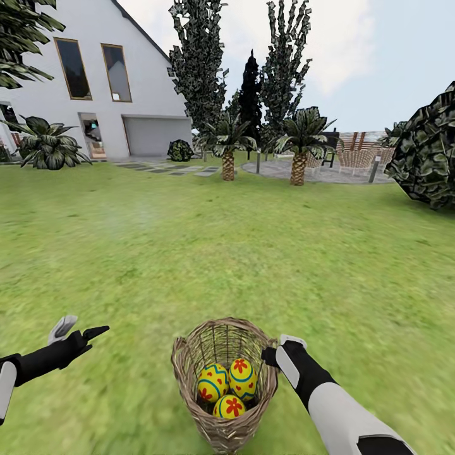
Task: Take the three Easter eggs out of the wicker basket on the lawn in the garden, then place them on the lawn next to a single tree (choose any tree) so that all three eggs are next to the same tree and none are left in the basket.
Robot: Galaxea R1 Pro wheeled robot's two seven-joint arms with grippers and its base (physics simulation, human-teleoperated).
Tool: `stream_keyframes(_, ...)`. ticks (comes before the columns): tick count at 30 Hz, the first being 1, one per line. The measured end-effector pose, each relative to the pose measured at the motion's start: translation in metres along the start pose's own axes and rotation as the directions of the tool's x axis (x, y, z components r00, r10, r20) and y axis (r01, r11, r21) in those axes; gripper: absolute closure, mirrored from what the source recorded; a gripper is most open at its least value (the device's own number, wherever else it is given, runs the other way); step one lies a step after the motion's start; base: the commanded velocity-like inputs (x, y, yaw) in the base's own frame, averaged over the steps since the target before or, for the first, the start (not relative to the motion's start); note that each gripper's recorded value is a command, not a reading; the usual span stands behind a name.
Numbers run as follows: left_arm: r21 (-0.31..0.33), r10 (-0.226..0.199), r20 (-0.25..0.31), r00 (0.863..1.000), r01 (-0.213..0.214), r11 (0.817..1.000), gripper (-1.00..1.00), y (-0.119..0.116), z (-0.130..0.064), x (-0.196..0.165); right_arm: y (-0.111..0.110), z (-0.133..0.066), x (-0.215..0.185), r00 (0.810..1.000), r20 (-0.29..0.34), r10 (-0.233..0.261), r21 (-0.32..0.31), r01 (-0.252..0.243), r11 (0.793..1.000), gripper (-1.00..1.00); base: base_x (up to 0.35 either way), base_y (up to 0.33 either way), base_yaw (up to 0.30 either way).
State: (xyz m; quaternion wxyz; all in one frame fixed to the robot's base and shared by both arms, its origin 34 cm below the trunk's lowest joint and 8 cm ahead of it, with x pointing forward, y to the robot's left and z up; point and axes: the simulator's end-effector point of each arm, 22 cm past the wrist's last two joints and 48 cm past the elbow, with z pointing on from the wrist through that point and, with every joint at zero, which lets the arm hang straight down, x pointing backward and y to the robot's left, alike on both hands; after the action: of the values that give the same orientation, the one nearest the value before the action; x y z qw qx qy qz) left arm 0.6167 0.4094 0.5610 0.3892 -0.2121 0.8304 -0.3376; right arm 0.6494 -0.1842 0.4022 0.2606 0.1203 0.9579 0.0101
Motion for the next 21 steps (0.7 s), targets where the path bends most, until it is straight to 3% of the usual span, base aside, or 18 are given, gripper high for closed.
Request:
stream_keyframes(1,0.0,0.0,0.0,1.0,0.0,1.0,-1.0,-0.0001,0.0001,0.0001,0.0,0.0,0.0,1.0,0.0,0.0,0.0,0.0,1.0,-1.0,0.0,0.0,0.0)
stream_keyframes(2,0.0,0.0,0.0,1.0,0.0,1.0,-1.0,-0.0001,0.0001,0.0002,0.0,0.0,0.0,1.0,0.0,0.0,0.0,0.0,1.0,1.0,0.0,0.0,0.0)
stream_keyframes(9,0.001,0.0,0.0,1.0,0.0,1.0,-1.0,-0.0002,0.0002,0.0003,-0.002,-0.0002,-0.0008,1.0,0.002,-0.015,0.008,0.015,1.0,1.0,0.0,0.0,0.0)
stream_keyframes(21,0.003,-0.002,-0.001,1.0,0.002,1.0,-1.0,-0.0009,0.0001,0.0002,0.0002,0.0001,0.0002,1.0,-0.001,0.0,-0.001,0.0,1.0,1.0,0.0,0.0,0.0)
